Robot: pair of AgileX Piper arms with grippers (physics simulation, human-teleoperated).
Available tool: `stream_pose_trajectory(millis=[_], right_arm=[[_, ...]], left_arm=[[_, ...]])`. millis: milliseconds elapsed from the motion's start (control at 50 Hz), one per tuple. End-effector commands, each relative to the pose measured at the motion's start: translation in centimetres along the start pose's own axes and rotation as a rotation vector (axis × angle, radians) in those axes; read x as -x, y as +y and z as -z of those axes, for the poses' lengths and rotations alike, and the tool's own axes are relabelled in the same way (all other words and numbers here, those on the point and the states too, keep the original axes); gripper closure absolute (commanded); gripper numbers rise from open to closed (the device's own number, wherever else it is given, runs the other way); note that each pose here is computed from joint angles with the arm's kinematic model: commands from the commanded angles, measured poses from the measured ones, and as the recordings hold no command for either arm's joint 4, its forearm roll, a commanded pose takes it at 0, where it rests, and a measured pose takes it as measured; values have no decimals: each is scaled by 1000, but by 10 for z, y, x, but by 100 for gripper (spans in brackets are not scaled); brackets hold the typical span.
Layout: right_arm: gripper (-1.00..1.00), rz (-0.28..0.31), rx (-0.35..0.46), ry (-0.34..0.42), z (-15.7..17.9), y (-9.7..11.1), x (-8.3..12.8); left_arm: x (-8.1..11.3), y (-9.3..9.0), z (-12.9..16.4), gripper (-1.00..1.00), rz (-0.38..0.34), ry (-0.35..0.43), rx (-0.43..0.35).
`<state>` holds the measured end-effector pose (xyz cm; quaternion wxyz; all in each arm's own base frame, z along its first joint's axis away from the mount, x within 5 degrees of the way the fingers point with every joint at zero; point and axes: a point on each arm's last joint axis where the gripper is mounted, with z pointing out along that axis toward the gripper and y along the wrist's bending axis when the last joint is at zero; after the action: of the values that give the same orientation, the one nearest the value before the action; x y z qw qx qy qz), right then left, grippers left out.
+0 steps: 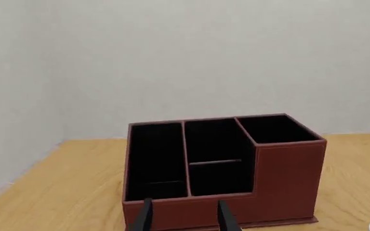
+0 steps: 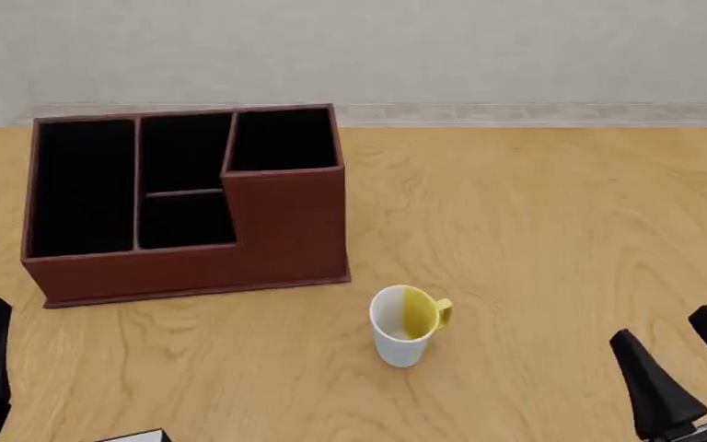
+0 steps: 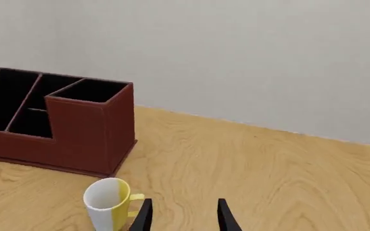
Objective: Pick up the book and place it in the right compartment of the caddy.
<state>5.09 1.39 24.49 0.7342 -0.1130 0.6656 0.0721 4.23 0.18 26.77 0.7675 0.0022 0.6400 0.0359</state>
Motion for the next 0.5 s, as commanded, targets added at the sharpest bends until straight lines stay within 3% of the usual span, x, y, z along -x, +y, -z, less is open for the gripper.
stream_pose_trajectory(millis=[20,40,100,120,280,500], right_arm=[[-100,51,263,-3,-10,15,25],[-100,59,324,1,-14,19,29],[-100,67,386,7,-18,25,33],[-100,99,483,8,-27,37,40],[-100,140,650,30,-43,65,45],[-100,146,833,59,-56,107,54]], left_arm=[[31,3,6,-100,-36,-57,56],[34,3,7,-100,-39,-61,61],[34,4,7,-100,-49,-64,66],[35,4,7,-100,-59,-65,72],[38,4,8,-100,-65,-70,86],[39,5,8,-100,-67,-74,101]])
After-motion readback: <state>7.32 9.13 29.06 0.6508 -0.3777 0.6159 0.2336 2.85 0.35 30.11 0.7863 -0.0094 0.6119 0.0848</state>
